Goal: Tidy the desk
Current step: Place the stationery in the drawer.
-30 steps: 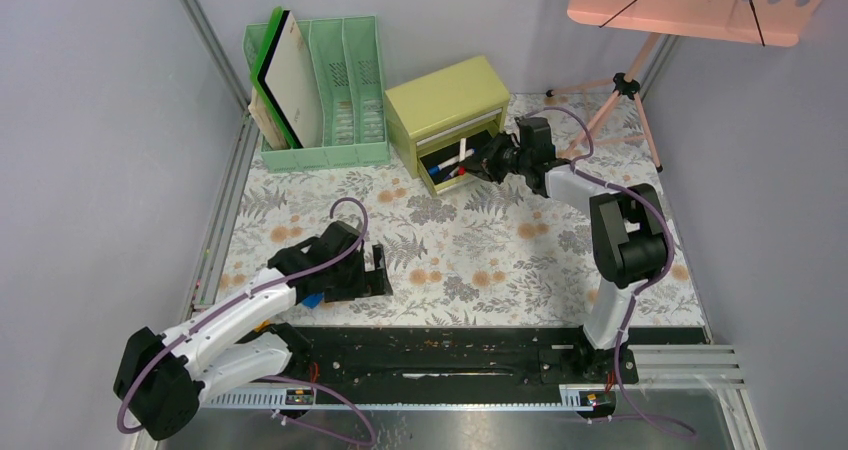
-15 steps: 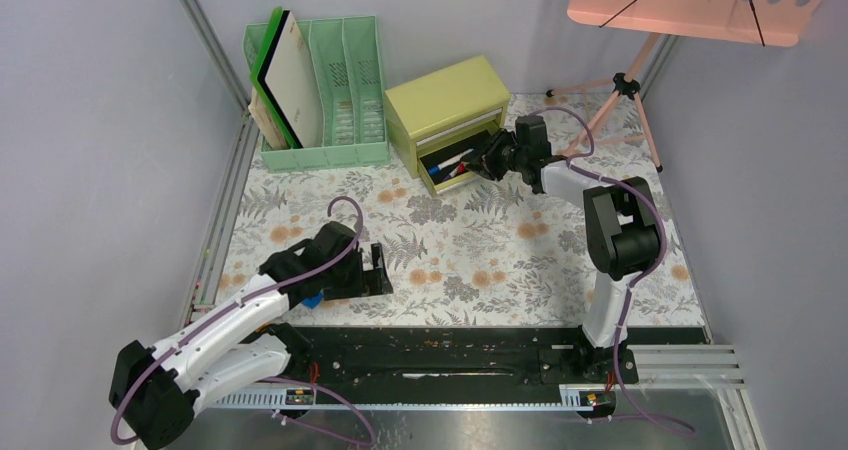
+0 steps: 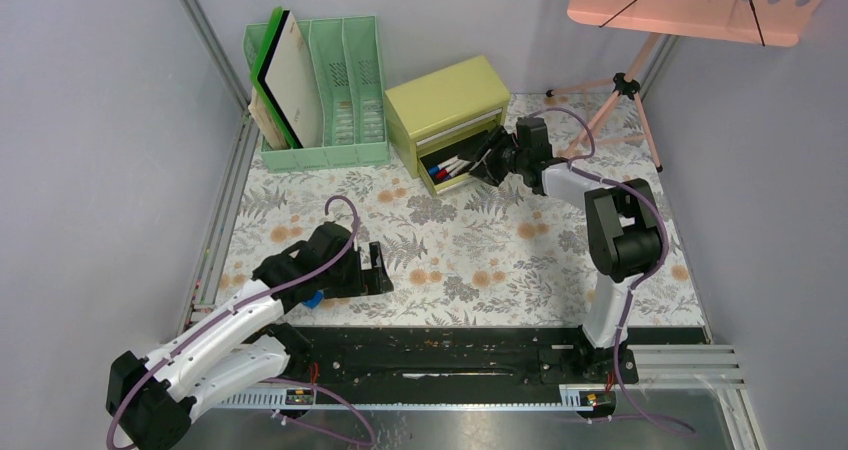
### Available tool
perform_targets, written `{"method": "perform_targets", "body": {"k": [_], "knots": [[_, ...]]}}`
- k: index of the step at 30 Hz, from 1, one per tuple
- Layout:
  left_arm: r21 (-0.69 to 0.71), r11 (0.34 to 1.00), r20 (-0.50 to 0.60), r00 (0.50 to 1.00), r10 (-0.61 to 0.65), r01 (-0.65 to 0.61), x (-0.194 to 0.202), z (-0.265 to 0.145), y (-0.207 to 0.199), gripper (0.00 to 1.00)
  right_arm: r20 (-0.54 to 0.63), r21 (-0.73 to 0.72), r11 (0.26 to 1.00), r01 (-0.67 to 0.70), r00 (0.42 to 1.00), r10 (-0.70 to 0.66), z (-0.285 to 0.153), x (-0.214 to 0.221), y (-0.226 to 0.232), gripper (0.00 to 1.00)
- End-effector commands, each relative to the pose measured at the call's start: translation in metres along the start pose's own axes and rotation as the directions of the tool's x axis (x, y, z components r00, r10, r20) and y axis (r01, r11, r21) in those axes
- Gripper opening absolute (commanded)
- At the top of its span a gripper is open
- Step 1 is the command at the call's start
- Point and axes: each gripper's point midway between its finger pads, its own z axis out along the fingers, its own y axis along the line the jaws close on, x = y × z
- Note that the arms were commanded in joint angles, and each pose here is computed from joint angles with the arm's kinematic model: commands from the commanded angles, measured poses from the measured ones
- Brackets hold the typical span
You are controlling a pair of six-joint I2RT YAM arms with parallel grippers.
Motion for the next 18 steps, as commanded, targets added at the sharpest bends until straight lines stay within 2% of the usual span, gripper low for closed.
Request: {"method": "perform_targets", "body": {"k": [1, 5, 14, 15, 18], "knots": [[0.059, 0.998, 0.042, 0.999, 0.031, -0.034, -0.009, -0.005, -0.012, 0.99, 0.022, -0.057, 0.997, 0.047, 0.999, -0.046, -0.021, 0.002, 0.019, 0.66], [0.052, 0.998, 0.039, 0.999, 0.034, -0.036, -0.009, -0.005, -0.012, 0.99, 0.021, -0.072, 0.997, 0.028, 0.999, -0.026, -0.029, 0.010, 0.015, 0.64], [0.045, 0.998, 0.032, 0.999, 0.034, -0.035, -0.009, -0.003, -0.011, 0.99, -0.001, -0.019, 1.000, -0.003, 1.000, 0.003, -0.031, 0.026, -0.023, 0.51], [0.044, 0.998, 0.032, 0.999, 0.033, -0.034, -0.009, -0.003, -0.011, 0.99, -0.003, -0.012, 1.000, -0.004, 1.000, 0.004, -0.030, 0.027, -0.028, 0.49], [0.047, 0.998, 0.034, 0.999, 0.037, -0.038, -0.010, -0.004, -0.012, 0.99, -0.008, 0.007, 1.000, -0.005, 1.000, 0.006, -0.026, 0.028, -0.038, 0.34]]}}
